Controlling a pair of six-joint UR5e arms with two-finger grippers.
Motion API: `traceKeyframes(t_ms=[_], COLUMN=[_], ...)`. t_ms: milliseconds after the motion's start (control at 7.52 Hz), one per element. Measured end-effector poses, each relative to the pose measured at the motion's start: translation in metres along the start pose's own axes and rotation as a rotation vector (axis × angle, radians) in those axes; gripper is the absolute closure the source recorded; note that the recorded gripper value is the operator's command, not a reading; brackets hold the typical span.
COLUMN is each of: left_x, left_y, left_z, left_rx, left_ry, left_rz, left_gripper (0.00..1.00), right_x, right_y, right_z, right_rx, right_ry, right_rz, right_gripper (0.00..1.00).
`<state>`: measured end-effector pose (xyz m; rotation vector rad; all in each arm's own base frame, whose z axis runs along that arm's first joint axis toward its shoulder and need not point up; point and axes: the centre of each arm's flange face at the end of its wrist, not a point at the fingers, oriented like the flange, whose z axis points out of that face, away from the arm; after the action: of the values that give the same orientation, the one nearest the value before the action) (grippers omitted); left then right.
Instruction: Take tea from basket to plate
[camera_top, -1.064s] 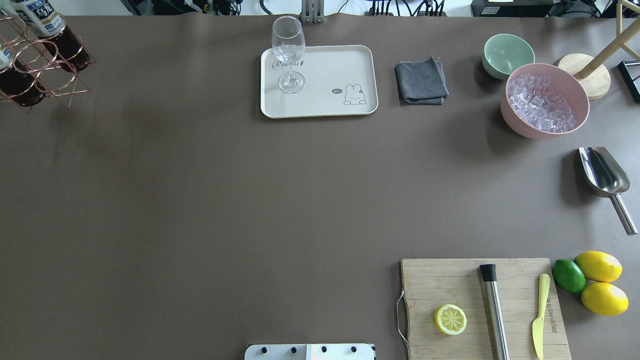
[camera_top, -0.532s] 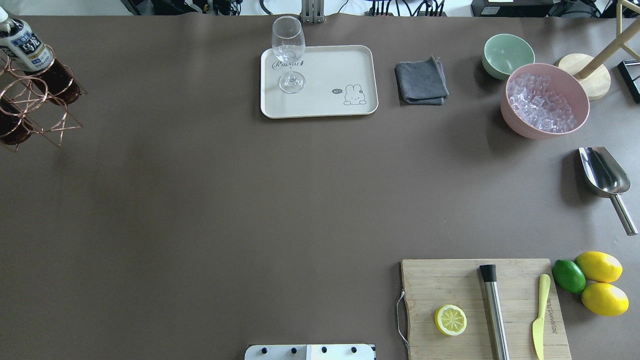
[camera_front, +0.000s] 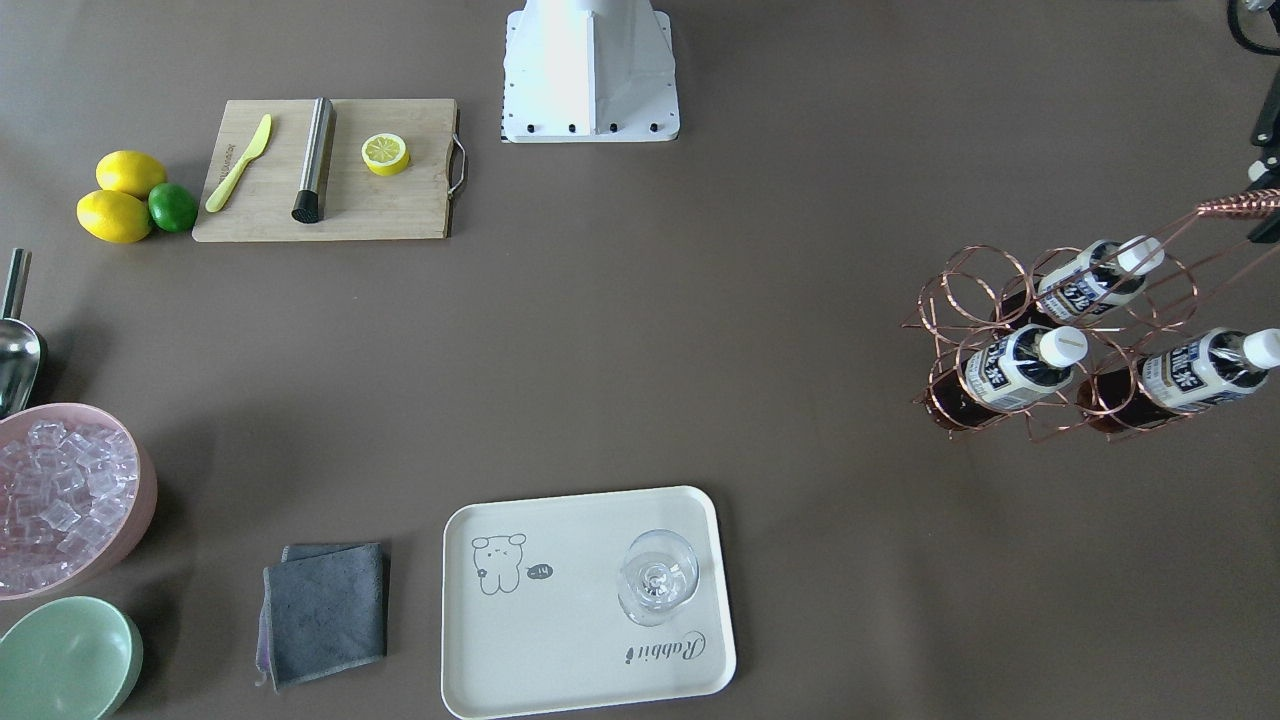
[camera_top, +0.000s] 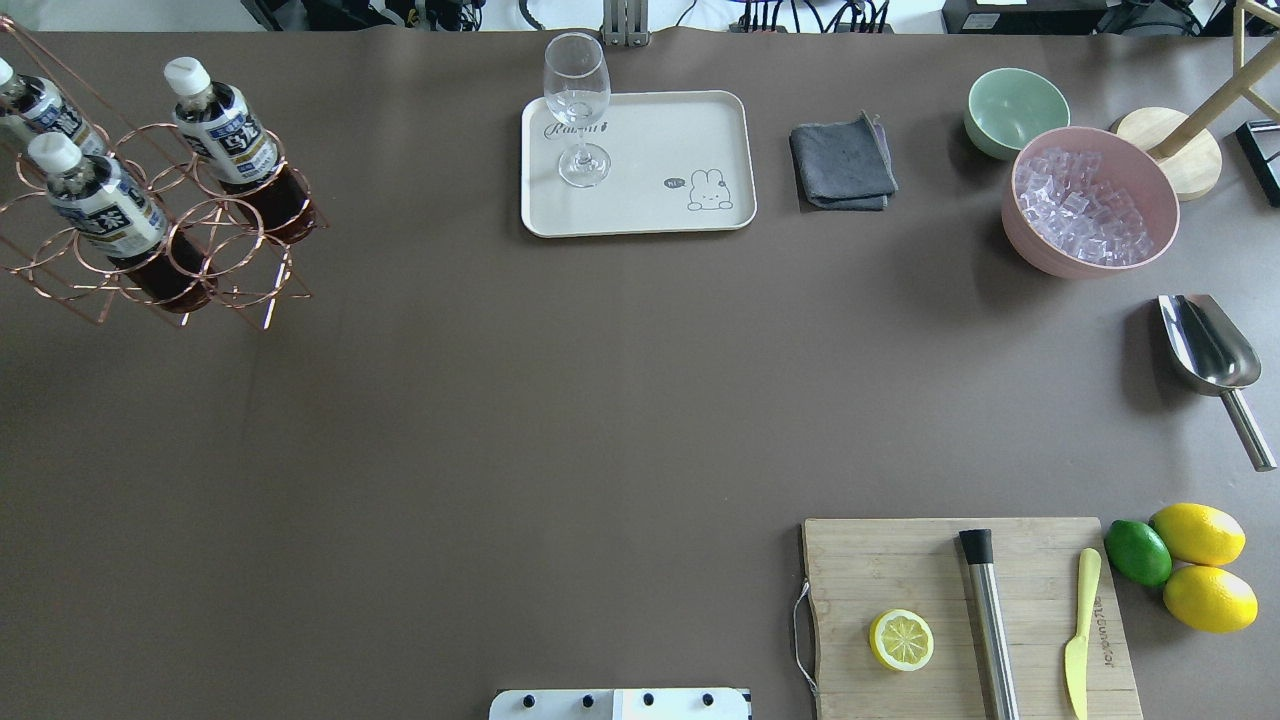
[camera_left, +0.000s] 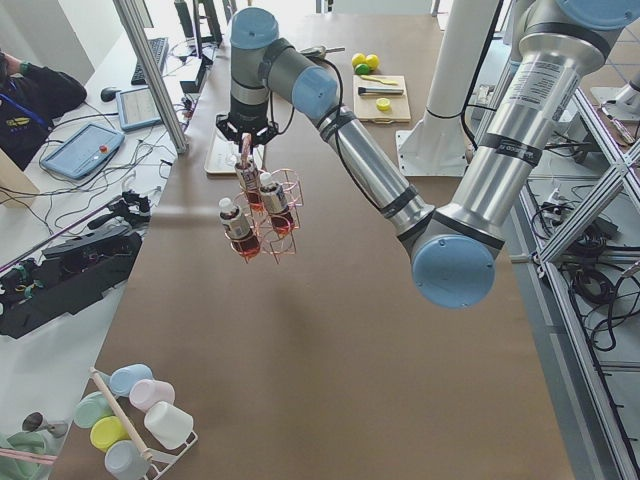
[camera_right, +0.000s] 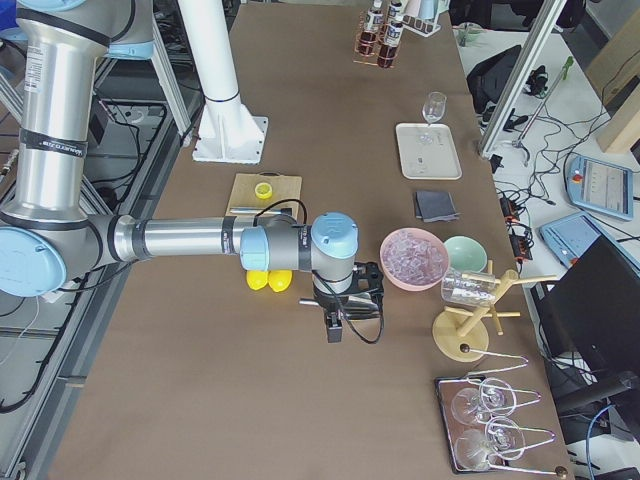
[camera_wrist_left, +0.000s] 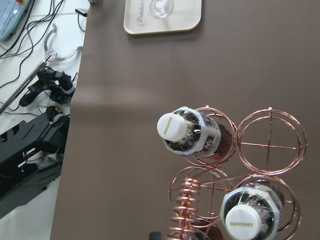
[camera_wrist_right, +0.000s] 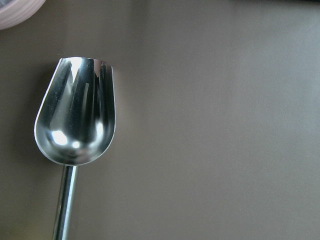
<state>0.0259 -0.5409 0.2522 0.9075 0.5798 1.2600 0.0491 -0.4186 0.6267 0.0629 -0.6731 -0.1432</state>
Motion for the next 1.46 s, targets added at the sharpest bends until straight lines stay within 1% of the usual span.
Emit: traceKeyframes(t_ms=[266,665,931,1463], left_x=[0.019,0.053,0.082,0.138], left_y=[-0.083,-0.178,-0.216,-0.258], left_z=[0.031,0.075,0.089,0.104], left_rx=[0.021,0.042,0.057,0.096], left_ry=[0.051,0.120,0.153,0.216], left_rz=[0.011,-0.030,-0.076,-0.172], left_gripper=[1.00,1.00,1.00,1.00], right_x=[0.000,0.001,0.001,0.001], right_y=[0.000,0.000,0.000,0.000], right_z=[0.000,0.001,0.002,0.001], right_rx=[0.000,-0.003,-0.004,-0.003], right_ry=[0.000,0.000,0.000,0.000], right_rz=[0.000,0.001,0.000,0.001], right_gripper=[0.00,0.00,0.00,0.00])
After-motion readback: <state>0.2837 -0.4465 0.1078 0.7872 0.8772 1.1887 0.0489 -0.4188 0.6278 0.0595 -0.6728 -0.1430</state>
